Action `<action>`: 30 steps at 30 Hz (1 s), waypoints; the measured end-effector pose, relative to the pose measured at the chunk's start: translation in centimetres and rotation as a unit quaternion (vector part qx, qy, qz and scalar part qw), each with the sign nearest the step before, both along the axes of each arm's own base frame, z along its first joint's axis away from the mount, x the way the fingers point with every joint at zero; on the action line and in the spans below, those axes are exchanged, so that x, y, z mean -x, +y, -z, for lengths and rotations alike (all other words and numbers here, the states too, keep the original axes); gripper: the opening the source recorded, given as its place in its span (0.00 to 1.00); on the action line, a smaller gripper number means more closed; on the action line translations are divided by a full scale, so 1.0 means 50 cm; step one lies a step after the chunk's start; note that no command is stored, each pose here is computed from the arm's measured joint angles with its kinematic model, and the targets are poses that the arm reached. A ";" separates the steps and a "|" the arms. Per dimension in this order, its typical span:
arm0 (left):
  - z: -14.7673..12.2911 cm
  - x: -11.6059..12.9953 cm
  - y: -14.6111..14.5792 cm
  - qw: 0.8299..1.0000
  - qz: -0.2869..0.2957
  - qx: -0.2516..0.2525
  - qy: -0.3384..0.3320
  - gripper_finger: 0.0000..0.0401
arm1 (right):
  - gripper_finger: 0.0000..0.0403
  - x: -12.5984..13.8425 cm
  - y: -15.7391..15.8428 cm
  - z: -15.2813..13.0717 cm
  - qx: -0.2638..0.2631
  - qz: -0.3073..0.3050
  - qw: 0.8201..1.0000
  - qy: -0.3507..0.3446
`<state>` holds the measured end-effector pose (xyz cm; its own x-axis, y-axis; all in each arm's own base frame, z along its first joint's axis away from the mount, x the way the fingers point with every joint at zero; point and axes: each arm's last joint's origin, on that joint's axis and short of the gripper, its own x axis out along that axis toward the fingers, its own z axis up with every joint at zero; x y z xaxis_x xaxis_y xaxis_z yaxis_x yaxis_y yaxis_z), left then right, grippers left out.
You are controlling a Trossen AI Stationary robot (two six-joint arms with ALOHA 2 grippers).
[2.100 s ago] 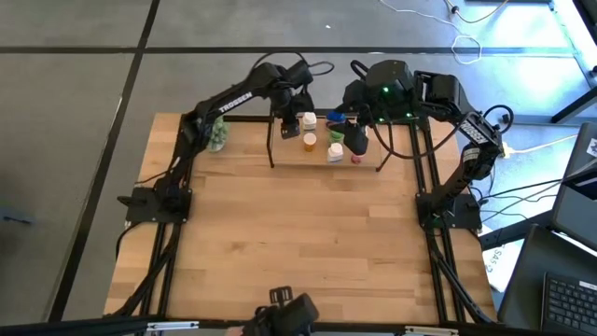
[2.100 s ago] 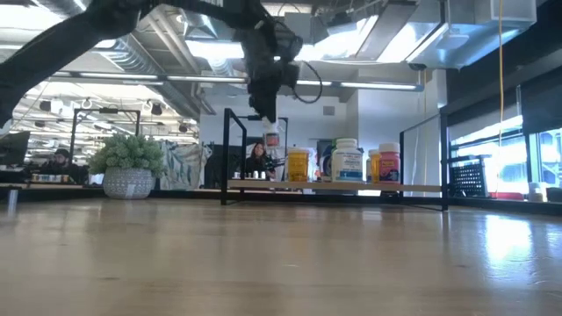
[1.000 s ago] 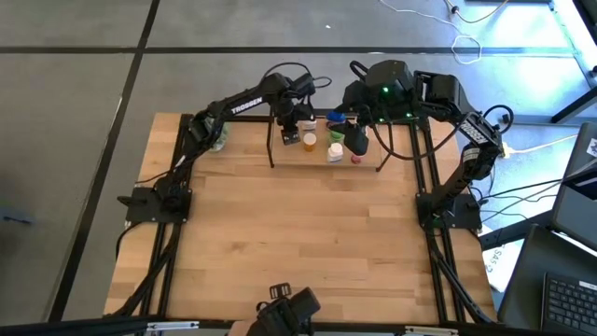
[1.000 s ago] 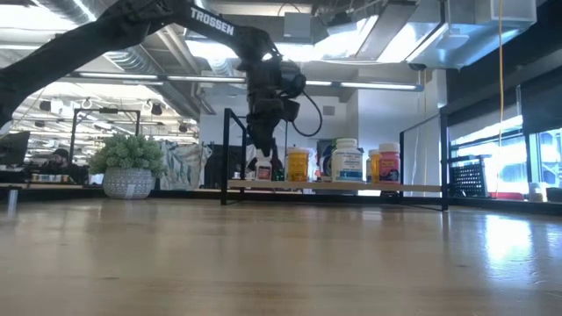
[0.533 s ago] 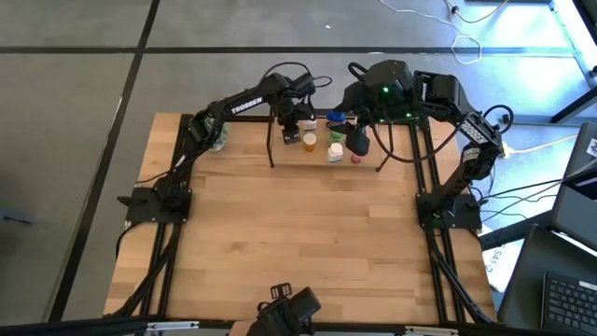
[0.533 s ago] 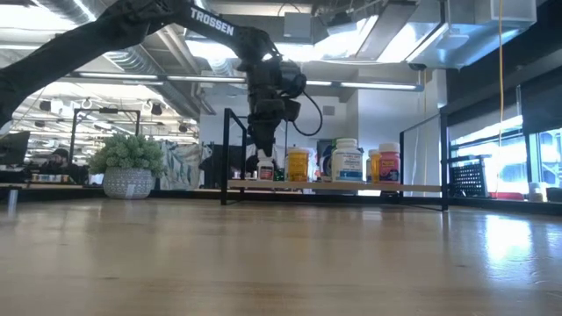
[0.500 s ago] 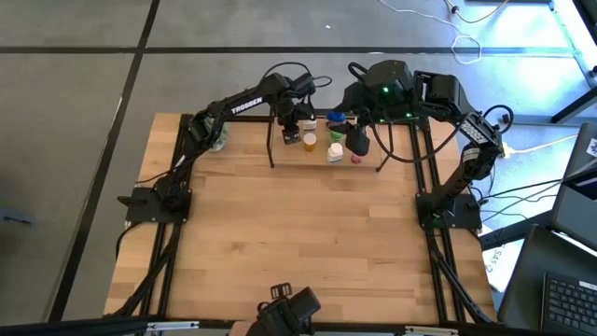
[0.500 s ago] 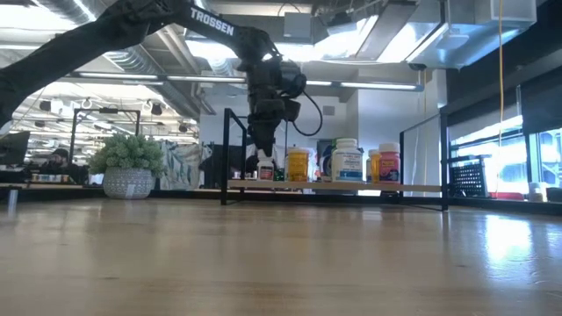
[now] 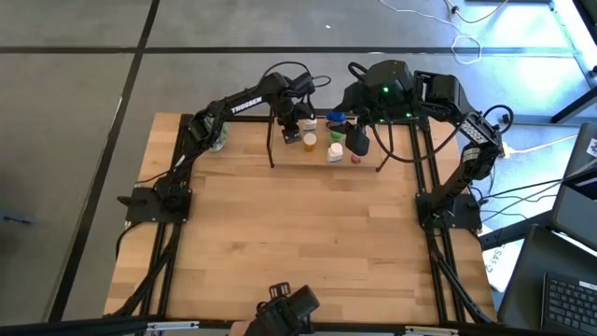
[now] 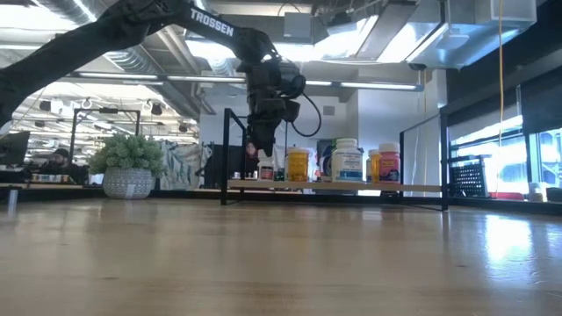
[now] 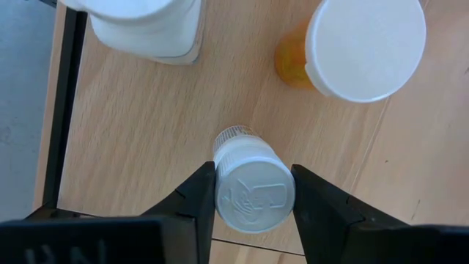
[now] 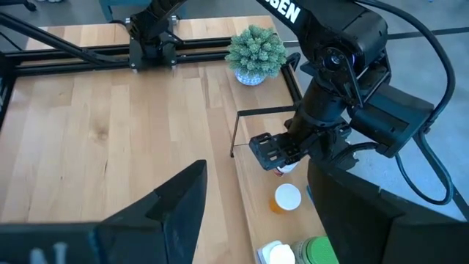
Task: Pick and place medicine bottles onto shelf by color
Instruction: Put the white medicine bottle into the shelf, then return to Home Position
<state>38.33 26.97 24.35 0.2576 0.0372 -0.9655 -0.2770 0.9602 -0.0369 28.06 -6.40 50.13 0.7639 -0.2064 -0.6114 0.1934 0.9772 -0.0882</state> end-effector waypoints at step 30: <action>-0.020 -0.002 0.002 1.000 0.011 -0.023 -0.001 0.63 | 0.59 0.000 0.000 0.000 0.000 0.000 1.000 0.000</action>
